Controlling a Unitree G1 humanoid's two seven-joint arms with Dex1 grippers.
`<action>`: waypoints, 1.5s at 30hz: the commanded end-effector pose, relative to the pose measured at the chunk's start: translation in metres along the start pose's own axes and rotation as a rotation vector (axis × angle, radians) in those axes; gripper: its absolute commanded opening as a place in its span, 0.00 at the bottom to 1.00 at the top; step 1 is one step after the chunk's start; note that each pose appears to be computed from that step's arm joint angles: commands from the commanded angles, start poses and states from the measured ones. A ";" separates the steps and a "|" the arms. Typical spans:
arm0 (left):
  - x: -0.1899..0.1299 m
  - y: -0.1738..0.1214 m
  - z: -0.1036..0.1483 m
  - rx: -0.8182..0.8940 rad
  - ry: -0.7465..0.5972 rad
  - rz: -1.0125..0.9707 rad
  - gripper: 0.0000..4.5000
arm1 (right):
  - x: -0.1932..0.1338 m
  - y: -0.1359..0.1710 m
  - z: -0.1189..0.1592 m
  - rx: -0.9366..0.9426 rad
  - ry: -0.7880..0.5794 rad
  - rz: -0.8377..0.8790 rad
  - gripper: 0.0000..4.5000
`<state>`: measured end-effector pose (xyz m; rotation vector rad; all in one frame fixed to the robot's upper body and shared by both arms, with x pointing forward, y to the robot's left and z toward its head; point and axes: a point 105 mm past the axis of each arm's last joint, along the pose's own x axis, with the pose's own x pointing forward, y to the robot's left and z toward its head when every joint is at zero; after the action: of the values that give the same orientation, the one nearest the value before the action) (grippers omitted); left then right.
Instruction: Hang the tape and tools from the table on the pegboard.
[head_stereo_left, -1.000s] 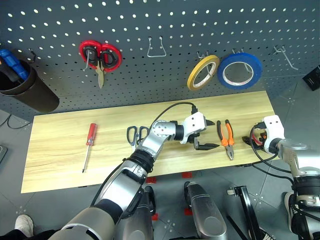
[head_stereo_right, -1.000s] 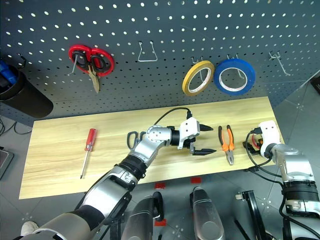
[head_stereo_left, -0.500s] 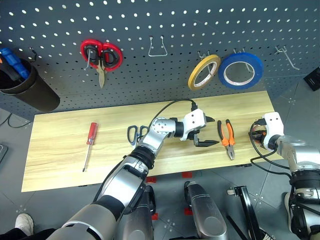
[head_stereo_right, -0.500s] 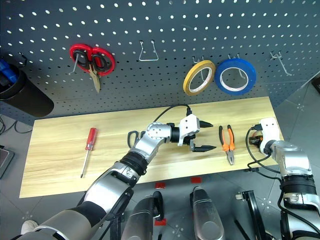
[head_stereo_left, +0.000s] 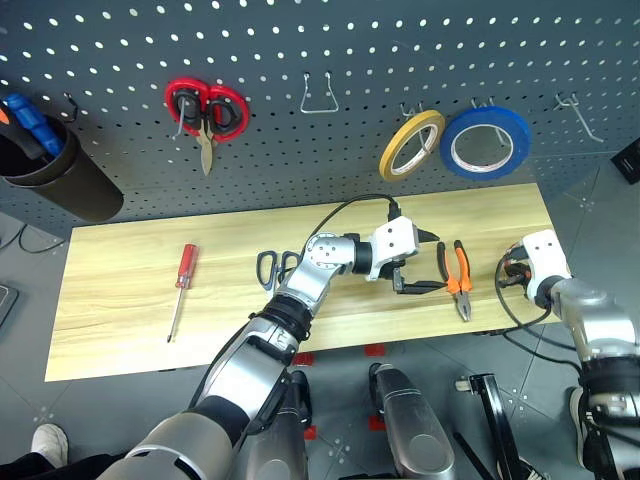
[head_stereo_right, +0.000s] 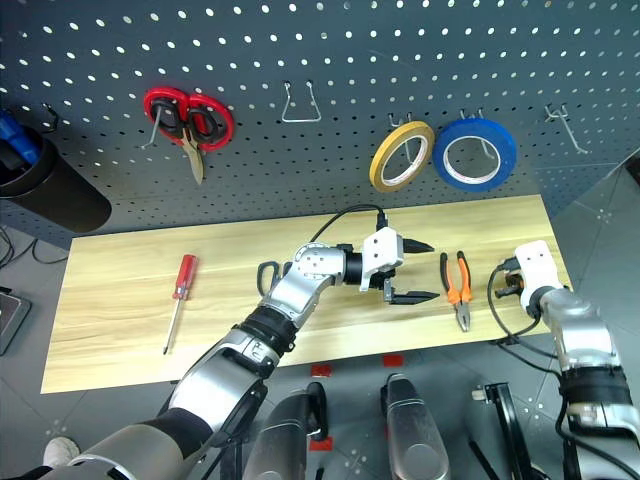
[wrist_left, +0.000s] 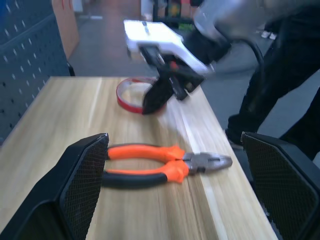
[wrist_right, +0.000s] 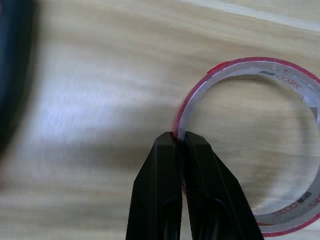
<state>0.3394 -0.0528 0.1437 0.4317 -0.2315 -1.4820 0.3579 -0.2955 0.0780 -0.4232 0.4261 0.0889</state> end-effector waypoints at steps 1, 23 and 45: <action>-0.006 -0.006 0.019 -0.008 -0.059 0.035 1.00 | -0.019 -0.008 0.027 -0.179 -0.171 -0.126 0.01; -0.036 0.007 0.054 -0.117 -0.105 0.388 1.00 | -0.043 0.020 0.092 -0.620 -0.670 -0.326 0.01; -0.015 0.025 0.067 -0.082 -0.163 0.382 1.00 | -0.005 0.005 0.127 -0.404 -0.725 -0.151 0.07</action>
<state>0.3400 -0.0416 0.2032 0.1891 -0.2987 -1.1295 0.4027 -0.2395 0.1760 -0.8200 -0.3217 0.1610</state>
